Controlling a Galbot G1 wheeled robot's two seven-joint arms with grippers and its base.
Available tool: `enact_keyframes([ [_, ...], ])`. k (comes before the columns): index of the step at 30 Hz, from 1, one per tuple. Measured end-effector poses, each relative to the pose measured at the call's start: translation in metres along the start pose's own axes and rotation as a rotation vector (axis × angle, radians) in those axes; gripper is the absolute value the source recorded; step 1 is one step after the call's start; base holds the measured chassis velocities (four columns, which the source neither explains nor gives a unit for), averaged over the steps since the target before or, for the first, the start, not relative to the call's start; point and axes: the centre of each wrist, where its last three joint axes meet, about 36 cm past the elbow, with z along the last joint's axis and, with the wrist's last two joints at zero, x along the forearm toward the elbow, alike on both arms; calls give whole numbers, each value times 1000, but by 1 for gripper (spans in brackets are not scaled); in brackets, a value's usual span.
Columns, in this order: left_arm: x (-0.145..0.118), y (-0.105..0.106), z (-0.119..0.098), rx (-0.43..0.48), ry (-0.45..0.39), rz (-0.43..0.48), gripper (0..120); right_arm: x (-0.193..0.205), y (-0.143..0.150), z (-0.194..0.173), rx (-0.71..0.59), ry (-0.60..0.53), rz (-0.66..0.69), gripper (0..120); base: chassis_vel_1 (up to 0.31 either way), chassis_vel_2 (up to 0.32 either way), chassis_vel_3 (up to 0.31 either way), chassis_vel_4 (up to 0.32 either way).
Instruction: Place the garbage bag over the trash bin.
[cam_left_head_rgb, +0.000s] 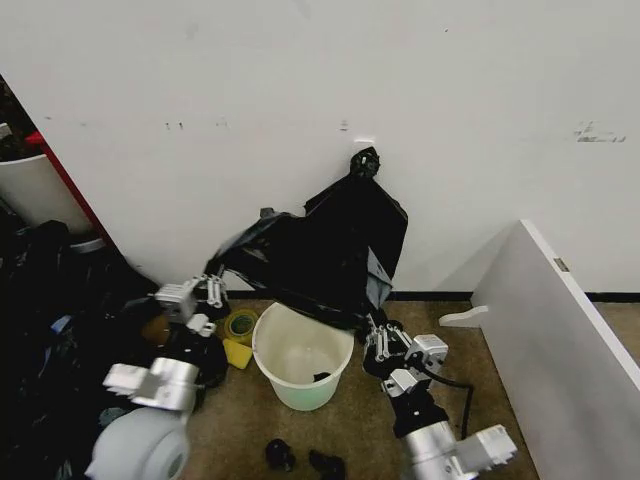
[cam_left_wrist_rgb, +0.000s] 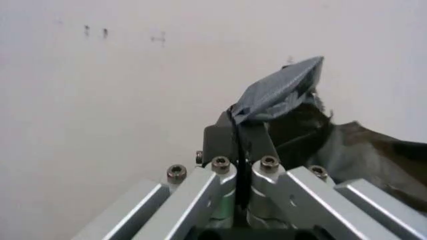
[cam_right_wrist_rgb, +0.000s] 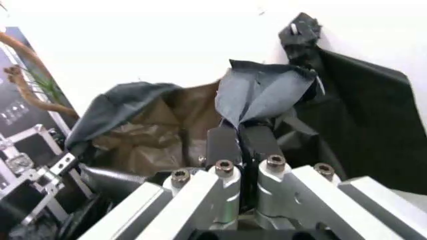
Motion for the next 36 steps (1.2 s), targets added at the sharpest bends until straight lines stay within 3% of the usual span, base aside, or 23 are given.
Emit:
enact_keyframes([
  [5, 3, -9, -6, 33, 42, 5, 0, -2, 2, -4, -42, 21, 3, 0, 0, 0, 0, 0],
  [15, 5, -17, 11, 4, 64, -18, 0, -14, -8, 21, -152, 105, -39, 0, 0, 0, 0, 0],
  [19, 7, -17, 25, 9, 86, -32, 0, -20, -12, 31, -168, 111, -84, 0, 0, 0, 0, 0],
  [25, 3, -15, 63, 37, 135, -61, 0, -36, -31, 64, -170, 135, -122, 0, 0, 0, 0, 0],
  [36, -5, -8, 98, 47, 181, -73, 0, -57, -47, 99, -214, 144, -125, 0, 0, 0, 0, 0],
])
